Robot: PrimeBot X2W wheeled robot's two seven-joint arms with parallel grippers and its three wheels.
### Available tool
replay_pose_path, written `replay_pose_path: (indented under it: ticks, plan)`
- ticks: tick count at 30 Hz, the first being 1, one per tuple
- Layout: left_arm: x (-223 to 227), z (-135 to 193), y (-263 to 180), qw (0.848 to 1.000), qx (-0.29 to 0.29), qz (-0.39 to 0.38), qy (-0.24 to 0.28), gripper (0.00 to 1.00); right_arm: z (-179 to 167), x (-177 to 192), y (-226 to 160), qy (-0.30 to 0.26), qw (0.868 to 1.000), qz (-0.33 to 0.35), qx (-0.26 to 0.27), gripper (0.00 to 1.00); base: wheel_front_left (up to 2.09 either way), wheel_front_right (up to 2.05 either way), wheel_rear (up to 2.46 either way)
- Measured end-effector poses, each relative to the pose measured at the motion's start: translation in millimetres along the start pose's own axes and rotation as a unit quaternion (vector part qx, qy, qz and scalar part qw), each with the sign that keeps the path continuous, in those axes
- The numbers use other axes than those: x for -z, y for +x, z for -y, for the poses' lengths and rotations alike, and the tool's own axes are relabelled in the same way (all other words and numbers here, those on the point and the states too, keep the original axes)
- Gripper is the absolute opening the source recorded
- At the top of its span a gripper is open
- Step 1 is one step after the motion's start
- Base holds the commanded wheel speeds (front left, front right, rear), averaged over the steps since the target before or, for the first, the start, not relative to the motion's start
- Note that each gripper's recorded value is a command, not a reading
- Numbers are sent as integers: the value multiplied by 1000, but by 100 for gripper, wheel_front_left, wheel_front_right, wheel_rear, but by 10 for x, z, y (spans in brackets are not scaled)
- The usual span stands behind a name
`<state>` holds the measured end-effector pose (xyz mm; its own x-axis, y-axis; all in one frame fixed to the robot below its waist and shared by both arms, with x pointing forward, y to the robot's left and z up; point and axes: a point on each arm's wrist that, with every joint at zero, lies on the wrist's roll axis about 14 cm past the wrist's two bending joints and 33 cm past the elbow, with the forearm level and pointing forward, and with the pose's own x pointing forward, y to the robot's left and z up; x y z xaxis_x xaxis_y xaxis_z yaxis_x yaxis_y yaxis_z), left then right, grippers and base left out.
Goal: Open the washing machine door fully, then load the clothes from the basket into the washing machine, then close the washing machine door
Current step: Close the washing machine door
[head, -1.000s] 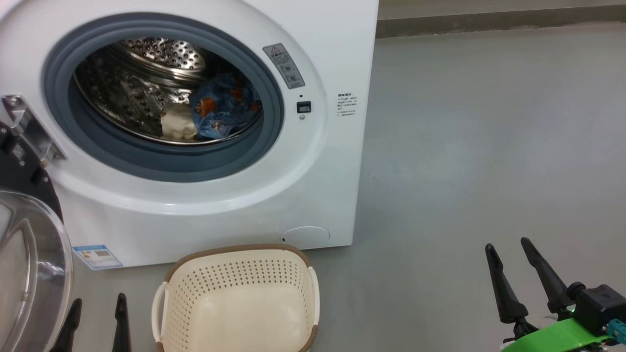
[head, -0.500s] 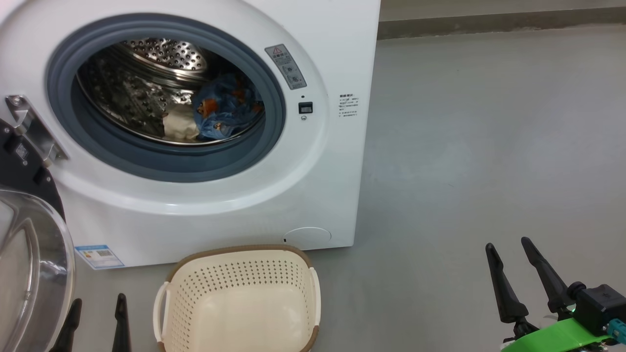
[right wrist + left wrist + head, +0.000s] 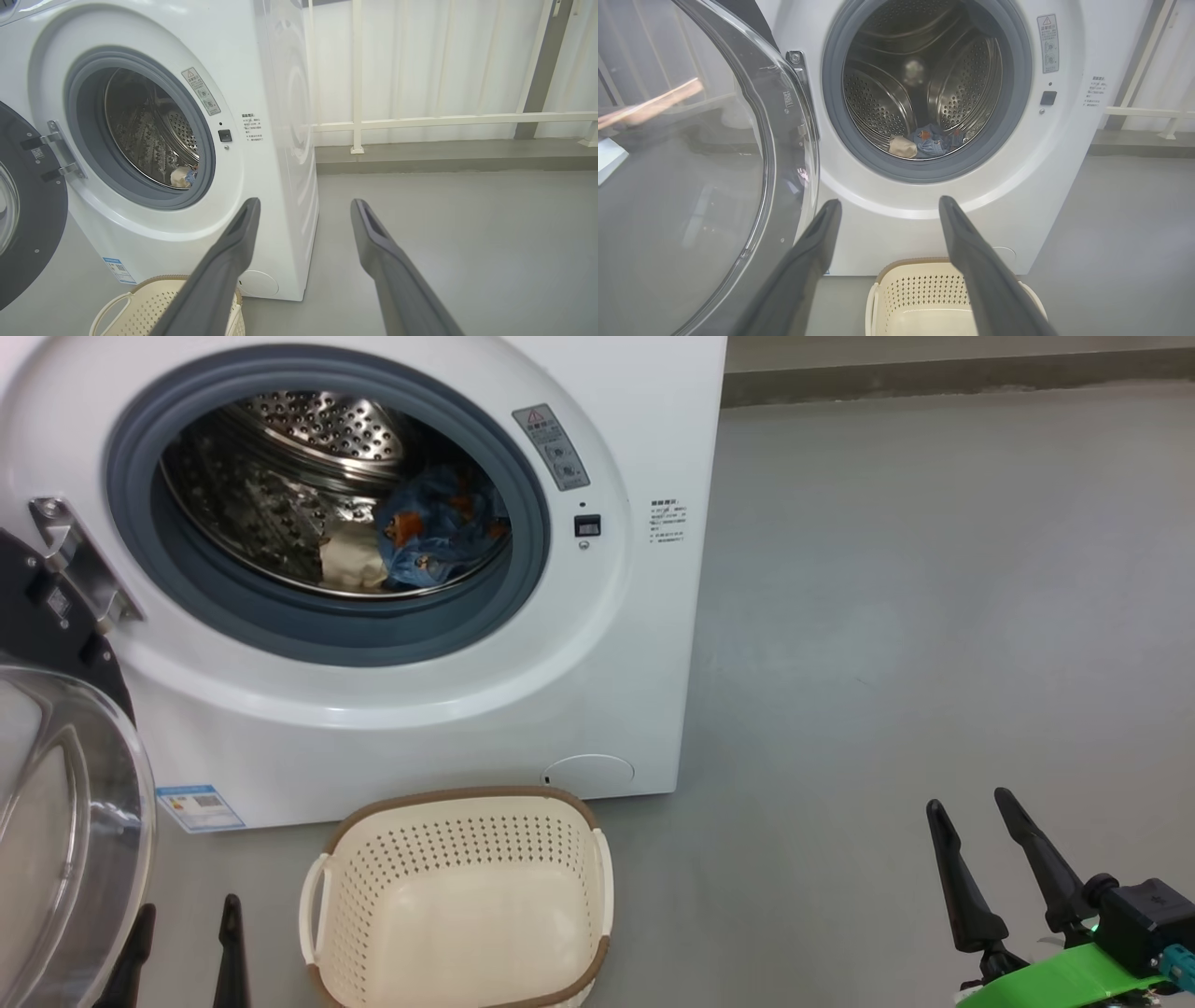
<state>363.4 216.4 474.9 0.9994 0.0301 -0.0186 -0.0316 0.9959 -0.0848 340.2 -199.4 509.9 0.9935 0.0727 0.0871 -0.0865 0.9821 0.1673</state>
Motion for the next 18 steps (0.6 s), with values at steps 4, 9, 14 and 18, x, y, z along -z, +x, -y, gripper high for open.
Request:
replay_pose_path:
  ticks: [4, 9, 14, 18]
  plan:
    - [-15, -6, 1, 1000, -1, 2, 0, 100, -2, 0, 2, 0, 1000, 0, 0, 100, -83, 83, 0]
    - [-25, -17, -3, 1000, -3, 4, 1, 100, -6, 4, 6, 0, 1000, -1, -1, 100, -98, 98, 0]
    - [-33, -29, -9, 1000, -4, 5, 1, 100, -13, 10, 12, 0, 1000, -2, -3, 100, -93, 93, 0]
    - [-38, -36, -13, 1000, -6, 6, 1, 100, -16, 41, -7, 0, 1000, -7, -3, 100, -39, 39, 0]
